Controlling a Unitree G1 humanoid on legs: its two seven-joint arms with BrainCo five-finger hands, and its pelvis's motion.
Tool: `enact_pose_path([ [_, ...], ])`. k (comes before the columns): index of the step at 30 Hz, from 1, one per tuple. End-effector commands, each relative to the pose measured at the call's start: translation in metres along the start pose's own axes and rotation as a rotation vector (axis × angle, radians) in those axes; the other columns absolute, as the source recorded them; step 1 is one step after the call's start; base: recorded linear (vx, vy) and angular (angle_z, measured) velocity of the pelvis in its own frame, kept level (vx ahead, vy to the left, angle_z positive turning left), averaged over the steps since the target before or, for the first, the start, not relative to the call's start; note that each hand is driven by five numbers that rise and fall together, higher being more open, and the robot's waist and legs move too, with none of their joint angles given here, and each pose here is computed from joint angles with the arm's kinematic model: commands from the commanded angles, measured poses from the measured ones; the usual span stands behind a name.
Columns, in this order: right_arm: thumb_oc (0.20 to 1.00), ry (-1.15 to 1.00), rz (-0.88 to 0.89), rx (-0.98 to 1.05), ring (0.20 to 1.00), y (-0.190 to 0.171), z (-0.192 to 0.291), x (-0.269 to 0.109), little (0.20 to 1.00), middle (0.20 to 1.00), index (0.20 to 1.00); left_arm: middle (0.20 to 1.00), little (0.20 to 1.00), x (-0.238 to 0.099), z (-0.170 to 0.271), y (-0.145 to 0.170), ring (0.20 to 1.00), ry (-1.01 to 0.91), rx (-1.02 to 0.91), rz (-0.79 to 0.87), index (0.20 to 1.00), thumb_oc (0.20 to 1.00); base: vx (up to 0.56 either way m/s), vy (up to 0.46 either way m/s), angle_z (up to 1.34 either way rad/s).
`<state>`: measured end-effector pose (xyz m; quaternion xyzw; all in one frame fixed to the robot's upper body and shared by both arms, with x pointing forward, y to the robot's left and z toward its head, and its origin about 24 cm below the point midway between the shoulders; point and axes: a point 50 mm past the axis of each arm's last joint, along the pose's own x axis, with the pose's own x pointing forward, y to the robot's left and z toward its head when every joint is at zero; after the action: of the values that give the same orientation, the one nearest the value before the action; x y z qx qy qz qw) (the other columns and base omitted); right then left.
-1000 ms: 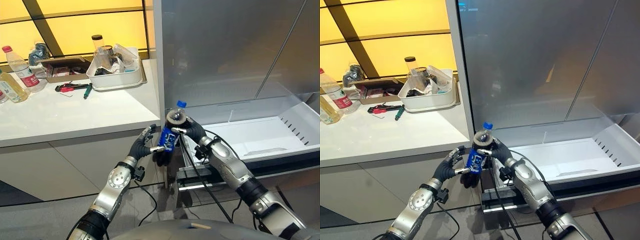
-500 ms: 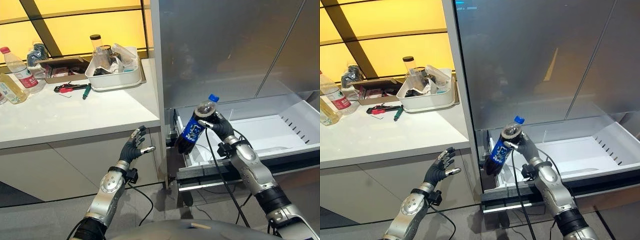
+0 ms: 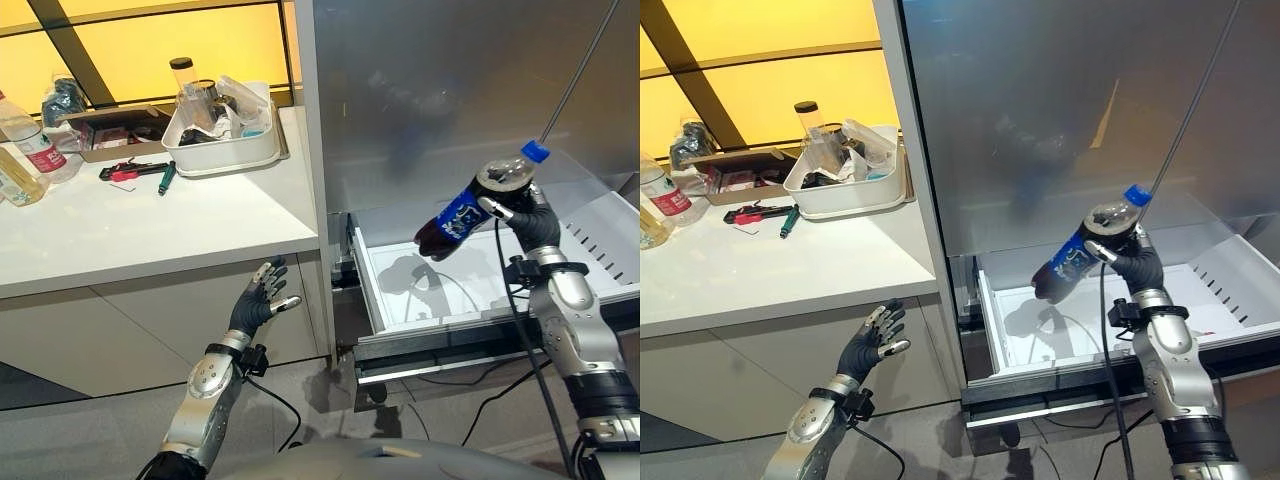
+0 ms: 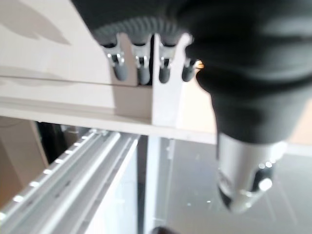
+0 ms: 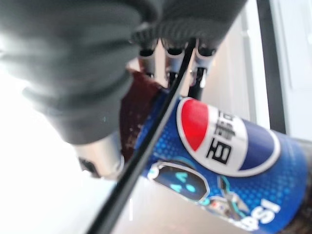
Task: Take the drinks into the refrigerator
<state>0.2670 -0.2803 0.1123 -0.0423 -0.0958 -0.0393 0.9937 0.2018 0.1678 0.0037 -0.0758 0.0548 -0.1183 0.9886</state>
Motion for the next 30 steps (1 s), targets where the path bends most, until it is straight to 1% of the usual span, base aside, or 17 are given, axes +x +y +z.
enact_pose_path([
  [1,0.2,-0.299,-0.089,-0.097,0.2,-0.021,0.063,0.019,0.2,0.2,0.2,1.0,1.0,0.0,0.03,0.014,1.0,-0.124,0.04,-0.015,1.0,1.0,0.04,-0.004,0.0],
  [2,0.2,-0.23,-0.117,-0.192,0.2,-0.031,0.053,0.019,0.2,0.2,0.2,1.0,1.0,-0.005,0.037,0.017,1.0,-0.141,0.075,-0.02,1.0,1.0,0.0,0.0,0.0],
  [6,0.2,-0.039,-0.178,-0.336,0.2,-0.055,0.024,0.022,0.2,0.2,0.2,1.0,1.0,-0.011,0.052,0.02,1.0,-0.181,0.136,-0.049,1.0,1.0,0.0,0.0,0.0],
  [10,0.2,0.04,-0.202,-0.403,0.2,-0.065,0.014,0.026,0.2,0.2,0.2,1.0,1.0,-0.016,0.061,0.021,1.0,-0.199,0.184,-0.072,1.0,1.0,0.0,0.0,0.0],
  [11,0.2,0.104,-0.213,-0.461,0.2,-0.073,0.007,0.027,0.2,0.2,0.2,1.0,1.0,-0.018,0.067,0.021,1.0,-0.21,0.226,-0.097,1.0,1.0,0.0,0.0,0.0],
  [14,0.2,0.179,-0.204,-0.6,0.2,-0.079,0.001,0.034,0.2,0.2,0.2,1.0,1.0,-0.017,0.068,0.02,1.0,-0.207,0.243,-0.117,1.0,1.0,0.0,0.0,0.0],
  [15,0.2,0.178,-0.204,-0.6,0.2,-0.079,0.002,0.034,0.2,0.2,0.2,1.0,1.0,-0.017,0.068,0.02,1.0,-0.207,0.243,-0.117,1.0,1.0,-0.05,0.01,0.03],
  [16,0.2,0.211,-0.201,-0.689,0.2,-0.082,0.001,0.037,0.2,0.2,0.2,1.0,1.0,-0.018,0.068,0.018,1.0,-0.204,0.248,-0.127,1.0,1.0,-0.07,0.008,0.04],
  [19,0.2,0.235,-0.164,-0.845,0.2,-0.079,0.002,0.046,0.2,0.2,0.2,1.0,1.0,-0.015,0.066,0.016,1.0,-0.198,0.256,-0.135,1.0,1.0,-0.07,0.013,0.16],
  [20,0.2,0.235,-0.164,-0.845,0.2,-0.079,0.003,0.046,0.2,0.2,0.2,1.0,1.0,-0.015,0.066,0.016,1.0,-0.198,0.256,-0.134,1.0,1.0,-0.09,0.012,0.12],
  [21,0.2,0.274,-0.14,-0.926,0.2,-0.076,-0.004,0.05,0.2,0.2,0.2,1.0,1.0,-0.013,0.064,0.014,1.0,-0.188,0.268,-0.15,1.0,1.0,-0.09,0.016,0.11],
  [24,0.2,0.291,-0.037,-1.11,0.2,-0.062,-0.011,0.057,0.2,0.2,0.2,1.0,1.0,-0.009,0.063,0.012,1.0,-0.174,0.306,-0.174,1.0,1.0,-0.1,0.026,0.1],
  [27,0.2,0.299,0.066,-1.212,0.2,-0.043,-0.024,0.059,0.2,0.2,0.2,1.0,1.0,-0.008,0.059,0.012,1.0,-0.167,0.306,-0.168,1.0,1.0,-0.08,0.02,0.13],
  [30,0.2,0.314,0.139,-1.238,0.2,-0.025,-0.041,0.057,0.2,0.2,0.2,1.0,1.0,-0.002,0.056,0.009,1.0,-0.162,0.305,-0.169,1.0,1.0,-0.09,0.022,0.07],
])
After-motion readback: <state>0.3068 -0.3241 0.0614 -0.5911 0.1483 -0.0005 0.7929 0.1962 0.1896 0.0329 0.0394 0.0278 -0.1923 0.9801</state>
